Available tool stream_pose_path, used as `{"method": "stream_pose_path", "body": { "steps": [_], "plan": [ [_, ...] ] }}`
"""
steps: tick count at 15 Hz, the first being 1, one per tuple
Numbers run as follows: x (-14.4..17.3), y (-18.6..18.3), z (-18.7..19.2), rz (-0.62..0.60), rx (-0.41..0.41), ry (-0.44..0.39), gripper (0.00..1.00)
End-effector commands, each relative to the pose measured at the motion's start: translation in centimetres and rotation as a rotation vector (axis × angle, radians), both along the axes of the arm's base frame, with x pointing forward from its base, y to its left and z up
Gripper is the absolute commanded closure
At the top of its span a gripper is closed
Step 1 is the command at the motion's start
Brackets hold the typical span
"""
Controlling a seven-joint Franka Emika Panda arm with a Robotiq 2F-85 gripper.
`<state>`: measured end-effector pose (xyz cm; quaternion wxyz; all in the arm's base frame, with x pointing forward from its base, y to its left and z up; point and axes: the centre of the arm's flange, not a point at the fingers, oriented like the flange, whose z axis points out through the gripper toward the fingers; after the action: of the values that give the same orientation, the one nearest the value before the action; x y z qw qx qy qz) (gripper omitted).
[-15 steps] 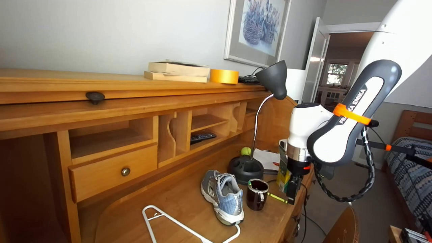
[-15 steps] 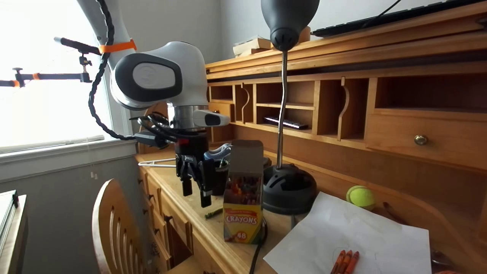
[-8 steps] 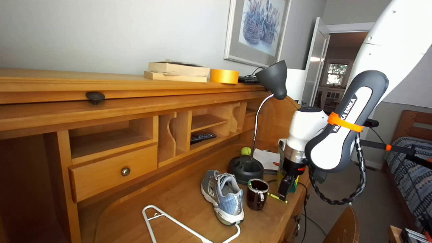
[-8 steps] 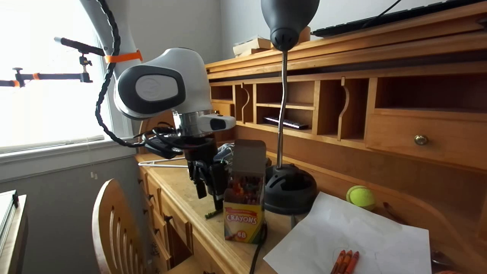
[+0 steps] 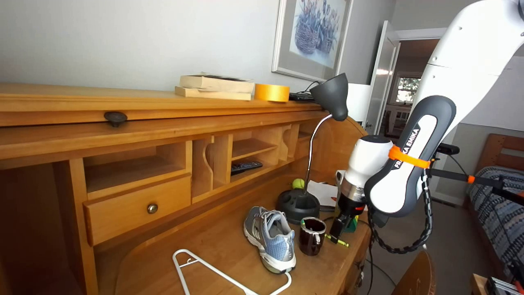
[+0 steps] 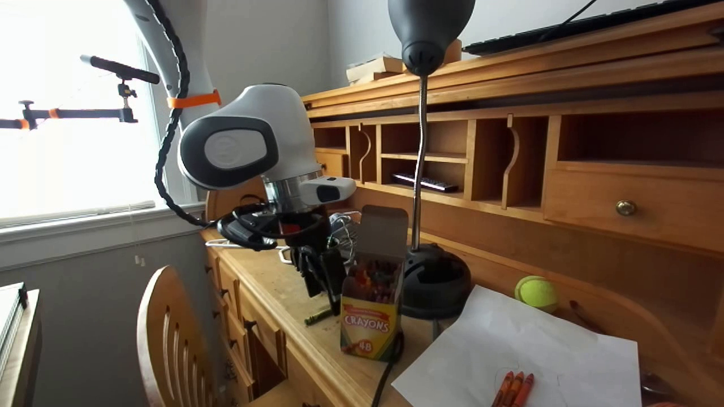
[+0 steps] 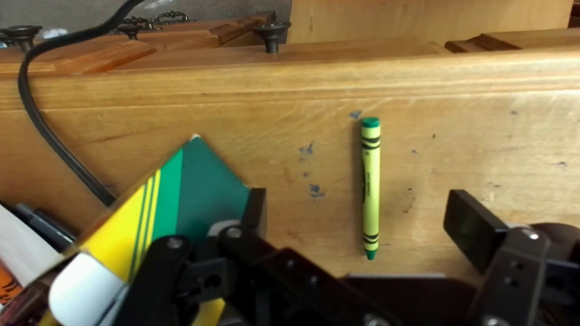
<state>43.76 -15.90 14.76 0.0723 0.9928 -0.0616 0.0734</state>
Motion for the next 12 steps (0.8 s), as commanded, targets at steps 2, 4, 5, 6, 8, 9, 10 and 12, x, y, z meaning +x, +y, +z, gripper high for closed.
{"method": "stream_pose_path", "body": {
  "steps": [2, 4, 5, 6, 8, 9, 10, 12],
  "plan": [
    [1.2, -0.3, -1.4, -0.025, -0.012, -0.035, 0.0],
    [1.6, -0.3, -1.7, -0.031, -0.014, -0.043, 0.0],
    [1.9, -0.3, -1.8, -0.032, -0.013, -0.047, 0.0],
    [2.1, -0.2, -2.0, -0.032, -0.013, -0.05, 0.0],
    [2.5, -0.1, -2.3, -0.031, -0.014, -0.054, 0.0],
    [2.6, -0.1, -2.4, -0.031, -0.018, -0.055, 0.0],
    [2.8, 0.0, -2.6, -0.028, -0.018, -0.053, 0.0],
    [3.2, 0.3, -3.0, -0.021, -0.019, -0.05, 0.0]
  ]
}}
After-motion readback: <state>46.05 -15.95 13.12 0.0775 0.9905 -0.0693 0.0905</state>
